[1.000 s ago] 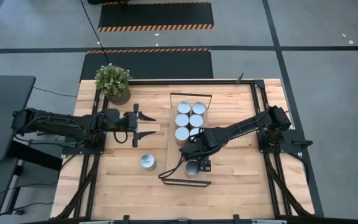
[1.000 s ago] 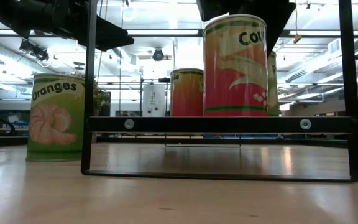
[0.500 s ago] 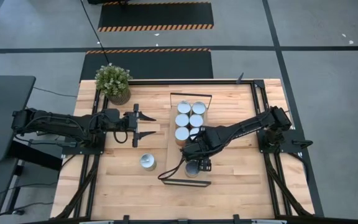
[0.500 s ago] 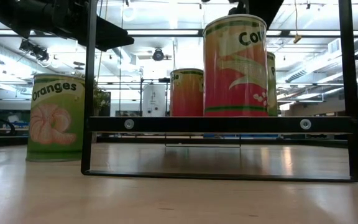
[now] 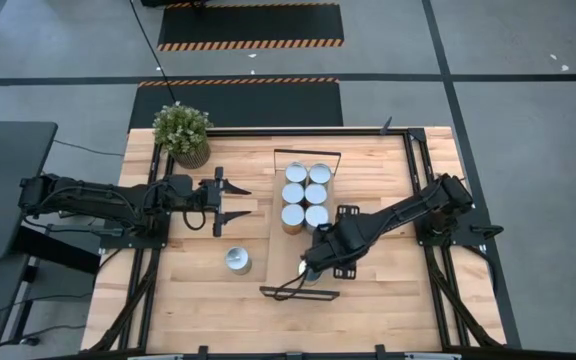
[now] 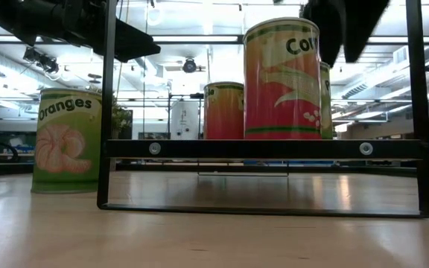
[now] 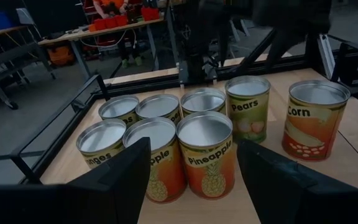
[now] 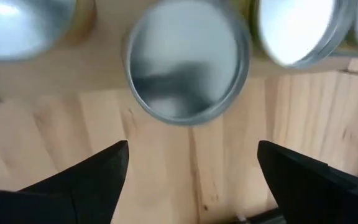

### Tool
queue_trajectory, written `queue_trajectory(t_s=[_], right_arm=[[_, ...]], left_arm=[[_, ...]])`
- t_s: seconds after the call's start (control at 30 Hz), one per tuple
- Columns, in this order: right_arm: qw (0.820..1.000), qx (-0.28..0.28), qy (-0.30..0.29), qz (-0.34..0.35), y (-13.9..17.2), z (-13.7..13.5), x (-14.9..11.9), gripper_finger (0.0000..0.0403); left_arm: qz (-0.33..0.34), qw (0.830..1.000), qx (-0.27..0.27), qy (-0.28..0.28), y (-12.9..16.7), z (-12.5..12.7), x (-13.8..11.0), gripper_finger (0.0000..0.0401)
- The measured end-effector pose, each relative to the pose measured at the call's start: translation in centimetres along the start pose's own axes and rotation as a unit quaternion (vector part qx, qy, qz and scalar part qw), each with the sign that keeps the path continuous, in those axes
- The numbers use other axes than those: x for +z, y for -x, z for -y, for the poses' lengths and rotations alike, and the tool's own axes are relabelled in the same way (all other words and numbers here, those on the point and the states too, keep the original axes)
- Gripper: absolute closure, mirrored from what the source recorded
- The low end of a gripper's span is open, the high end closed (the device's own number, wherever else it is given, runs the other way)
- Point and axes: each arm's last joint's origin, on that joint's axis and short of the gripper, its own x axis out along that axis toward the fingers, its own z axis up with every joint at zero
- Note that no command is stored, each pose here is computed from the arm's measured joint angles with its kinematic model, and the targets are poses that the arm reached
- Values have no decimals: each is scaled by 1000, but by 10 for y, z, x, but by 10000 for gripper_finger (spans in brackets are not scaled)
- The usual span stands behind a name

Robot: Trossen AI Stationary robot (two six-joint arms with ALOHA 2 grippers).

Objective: Pick and place cans onto a shelf
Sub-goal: Put the canned pears on the shelf, then put the canned oranges on the shelf

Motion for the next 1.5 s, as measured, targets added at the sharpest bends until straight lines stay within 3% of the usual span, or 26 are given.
queue_trajectory(t_s=[0.23, 0.37, 0.6, 0.8, 1.0, 1.2, 1.5], right_arm=[[996, -92, 14, -12, -30, 4, -3, 49], [996, -84, 18, 25, -35, 0, 2, 53], [995, -97, 11, 24, -26, 7, -5, 53], [987, -101, -35, 123, 5, 26, -35, 53], [969, -77, -69, 223, -2, 49, -64, 53], [954, -76, -64, 282, -21, 62, -78, 53], [951, -83, -28, 295, -33, 65, -84, 53]], left_arm=[[1, 1000, 0, 1, 0, 0, 0, 156], [11, 1000, 2, 1, 0, 0, 2, 156], [2, 1000, 2, -10, 1, 0, 1, 156], [-76, 997, -10, -5, 8, -2, 11, 156], [-152, 987, -43, 32, 14, 7, 18, 156], [-202, 973, -63, 95, 21, 21, 20, 156], [-349, 913, -77, 197, 33, 50, 8, 157]])
